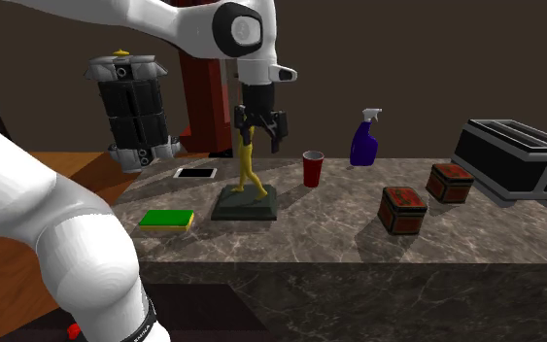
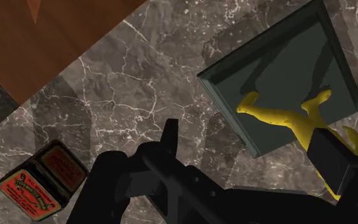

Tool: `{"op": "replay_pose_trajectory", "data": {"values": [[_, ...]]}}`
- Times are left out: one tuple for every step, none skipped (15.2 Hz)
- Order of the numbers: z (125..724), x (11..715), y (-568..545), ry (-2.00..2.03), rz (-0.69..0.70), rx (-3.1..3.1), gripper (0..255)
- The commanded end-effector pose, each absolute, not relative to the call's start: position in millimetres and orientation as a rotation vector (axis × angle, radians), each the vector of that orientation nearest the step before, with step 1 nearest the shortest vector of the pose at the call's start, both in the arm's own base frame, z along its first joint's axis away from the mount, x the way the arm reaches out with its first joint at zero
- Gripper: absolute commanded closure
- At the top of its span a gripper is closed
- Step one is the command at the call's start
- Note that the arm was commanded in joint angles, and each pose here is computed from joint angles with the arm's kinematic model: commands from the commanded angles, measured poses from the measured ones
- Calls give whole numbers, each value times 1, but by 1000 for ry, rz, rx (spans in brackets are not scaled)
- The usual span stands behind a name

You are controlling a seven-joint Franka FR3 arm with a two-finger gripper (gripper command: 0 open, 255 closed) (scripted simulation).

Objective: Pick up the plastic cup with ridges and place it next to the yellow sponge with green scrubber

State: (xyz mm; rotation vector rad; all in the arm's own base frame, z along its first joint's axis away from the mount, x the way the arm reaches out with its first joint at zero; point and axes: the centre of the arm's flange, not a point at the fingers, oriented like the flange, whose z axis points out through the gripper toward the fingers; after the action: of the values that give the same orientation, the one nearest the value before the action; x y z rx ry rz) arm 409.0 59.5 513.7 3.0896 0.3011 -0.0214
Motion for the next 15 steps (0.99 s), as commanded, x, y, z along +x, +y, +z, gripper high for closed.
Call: {"op": "replay_pose_trajectory", "data": {"values": [[499,430,68,304,-22,3085,0],[494,441,72,304,-20,3082,0],[490,452,76,305,-17,3079,0],[485,464,80,305,-15,3077,0],[480,475,84,306,-13,3074,0],[475,487,88,306,-10,3072,0],[470,498,92,307,-8,3069,0],[465,510,96,308,-6,3066,0],[460,521,100,308,-3,3064,0],[456,533,104,309,-1,3061,0],[451,544,108,309,1,3058,0],[446,556,112,310,3,3056,0],[441,567,116,310,6,3053,0],[436,579,120,311,8,3050,0],[432,590,124,311,10,3048,0]]}}
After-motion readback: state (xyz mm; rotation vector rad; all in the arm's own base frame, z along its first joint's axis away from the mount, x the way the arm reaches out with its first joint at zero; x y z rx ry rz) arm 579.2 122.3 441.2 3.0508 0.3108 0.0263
